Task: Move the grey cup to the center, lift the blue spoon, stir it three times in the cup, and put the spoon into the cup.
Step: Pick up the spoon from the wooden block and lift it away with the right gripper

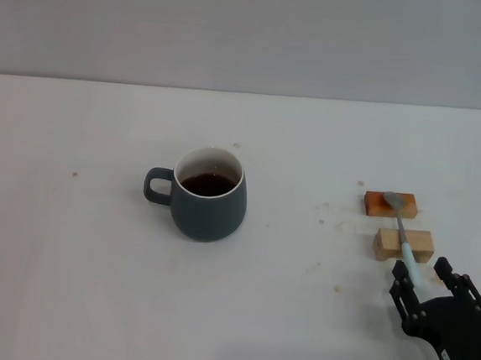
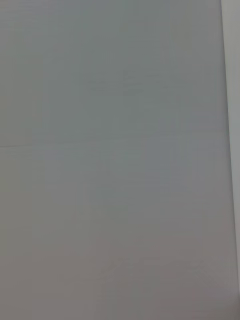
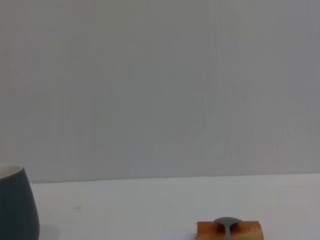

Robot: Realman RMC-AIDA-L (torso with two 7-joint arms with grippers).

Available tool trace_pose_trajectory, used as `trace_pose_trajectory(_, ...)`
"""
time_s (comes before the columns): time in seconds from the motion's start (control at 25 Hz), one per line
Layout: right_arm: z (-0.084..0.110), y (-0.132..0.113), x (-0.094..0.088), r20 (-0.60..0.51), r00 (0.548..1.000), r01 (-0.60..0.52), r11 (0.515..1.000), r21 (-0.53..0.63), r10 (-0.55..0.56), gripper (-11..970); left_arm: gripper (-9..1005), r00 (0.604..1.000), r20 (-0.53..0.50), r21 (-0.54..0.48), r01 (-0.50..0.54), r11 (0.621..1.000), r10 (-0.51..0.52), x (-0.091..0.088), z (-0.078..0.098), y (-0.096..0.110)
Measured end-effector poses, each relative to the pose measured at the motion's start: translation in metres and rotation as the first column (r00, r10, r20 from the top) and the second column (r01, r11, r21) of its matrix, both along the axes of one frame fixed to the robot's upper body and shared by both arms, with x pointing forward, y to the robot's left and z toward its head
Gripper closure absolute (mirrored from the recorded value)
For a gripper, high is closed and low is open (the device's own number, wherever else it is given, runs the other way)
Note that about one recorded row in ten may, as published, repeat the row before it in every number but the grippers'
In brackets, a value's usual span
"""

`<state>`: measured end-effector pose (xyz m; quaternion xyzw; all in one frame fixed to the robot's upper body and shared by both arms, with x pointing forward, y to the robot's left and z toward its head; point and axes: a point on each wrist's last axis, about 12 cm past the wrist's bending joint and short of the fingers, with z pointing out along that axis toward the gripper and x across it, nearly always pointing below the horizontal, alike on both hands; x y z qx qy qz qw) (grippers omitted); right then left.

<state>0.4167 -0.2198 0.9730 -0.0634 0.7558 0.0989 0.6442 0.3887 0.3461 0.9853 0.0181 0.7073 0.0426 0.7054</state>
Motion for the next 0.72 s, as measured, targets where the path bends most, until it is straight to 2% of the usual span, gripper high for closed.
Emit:
trace_pose_trajectory(0.24, -0.0008, -0.0032, 0.0019, -0.008, 1.000, -0.008, 1.000, 0.021, 0.008, 334, 998, 1.000, -0.003, 0.002, 0.009, 1.000, -0.009, 0.0000, -0.0003, -0.0007)
trace_pose_trajectory(0.32, -0.0008, -0.0032, 0.0021, -0.008, 1.000, -0.009, 1.000, 0.020, 0.009, 501, 998, 1.000, -0.003, 0.004, 0.010, 1.000, -0.010, 0.0001, -0.0002, -0.0003)
trace_pose_trajectory(0.72, -0.0012, -0.0041, 0.0030, -0.011, 1.000, 0.001, 1.000, 0.022, -0.001, 532, 998, 1.000, -0.003, 0.007, 0.012, 1.000, -0.012, 0.0008, 0.0000, 0.0002)
